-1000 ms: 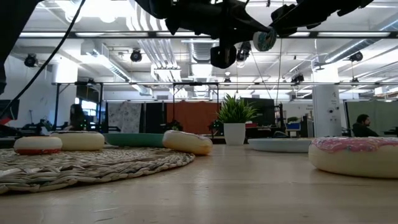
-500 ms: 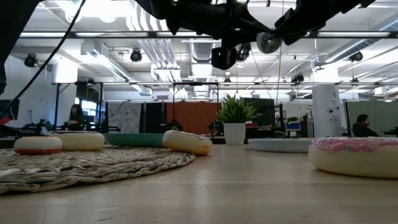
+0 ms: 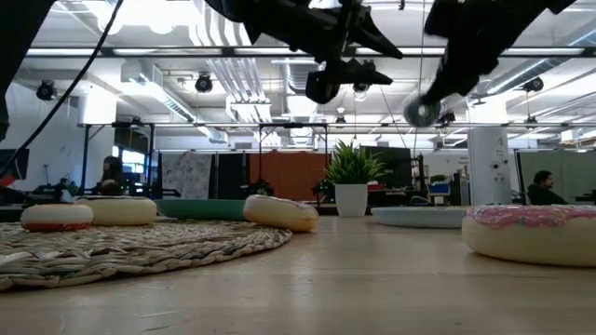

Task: Pick & Place donuts
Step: Put the small blue donut into the blue plate

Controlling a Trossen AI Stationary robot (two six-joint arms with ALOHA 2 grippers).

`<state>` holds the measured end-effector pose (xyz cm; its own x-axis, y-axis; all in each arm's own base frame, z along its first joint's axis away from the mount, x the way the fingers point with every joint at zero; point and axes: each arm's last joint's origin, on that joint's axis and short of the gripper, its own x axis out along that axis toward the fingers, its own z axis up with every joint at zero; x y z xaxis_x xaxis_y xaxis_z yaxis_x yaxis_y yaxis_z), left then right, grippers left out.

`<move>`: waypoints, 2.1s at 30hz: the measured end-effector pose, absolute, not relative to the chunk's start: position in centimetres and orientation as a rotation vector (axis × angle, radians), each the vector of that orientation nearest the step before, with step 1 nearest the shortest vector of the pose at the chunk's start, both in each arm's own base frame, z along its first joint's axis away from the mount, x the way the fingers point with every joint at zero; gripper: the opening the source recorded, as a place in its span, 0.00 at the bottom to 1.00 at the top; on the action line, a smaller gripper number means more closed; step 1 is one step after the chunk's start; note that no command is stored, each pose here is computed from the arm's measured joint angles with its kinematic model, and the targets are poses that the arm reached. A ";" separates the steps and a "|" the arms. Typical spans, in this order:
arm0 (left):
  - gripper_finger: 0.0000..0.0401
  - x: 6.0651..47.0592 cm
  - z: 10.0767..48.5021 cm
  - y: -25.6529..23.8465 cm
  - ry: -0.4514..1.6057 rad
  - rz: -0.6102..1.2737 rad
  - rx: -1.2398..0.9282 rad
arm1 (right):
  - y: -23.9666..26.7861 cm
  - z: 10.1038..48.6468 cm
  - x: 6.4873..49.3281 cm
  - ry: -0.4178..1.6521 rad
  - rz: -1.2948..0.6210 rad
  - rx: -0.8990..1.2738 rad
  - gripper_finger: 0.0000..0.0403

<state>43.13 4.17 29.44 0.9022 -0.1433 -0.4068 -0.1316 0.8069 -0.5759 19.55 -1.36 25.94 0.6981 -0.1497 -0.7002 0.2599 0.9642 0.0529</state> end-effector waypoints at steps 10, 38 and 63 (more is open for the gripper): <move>0.35 40.3 33.6 -1.1 0.403 0.074 -0.436 | -6.8 22.0 19.9 0.945 -0.328 0.506 0.03; 0.35 36.6 36.3 -5.6 0.376 0.279 -0.337 | -11.5 18.2 22.3 1.266 -0.527 0.300 0.29; 0.35 36.5 36.2 -5.6 0.381 0.280 -0.338 | -13.9 16.9 22.1 1.268 -0.613 0.305 0.13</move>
<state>36.53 -5.64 36.25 0.8914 0.2022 -0.4057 -0.3272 0.9064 -0.2672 22.13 -13.94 16.93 0.1687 -0.2594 -0.9509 0.5840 0.8035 -0.1155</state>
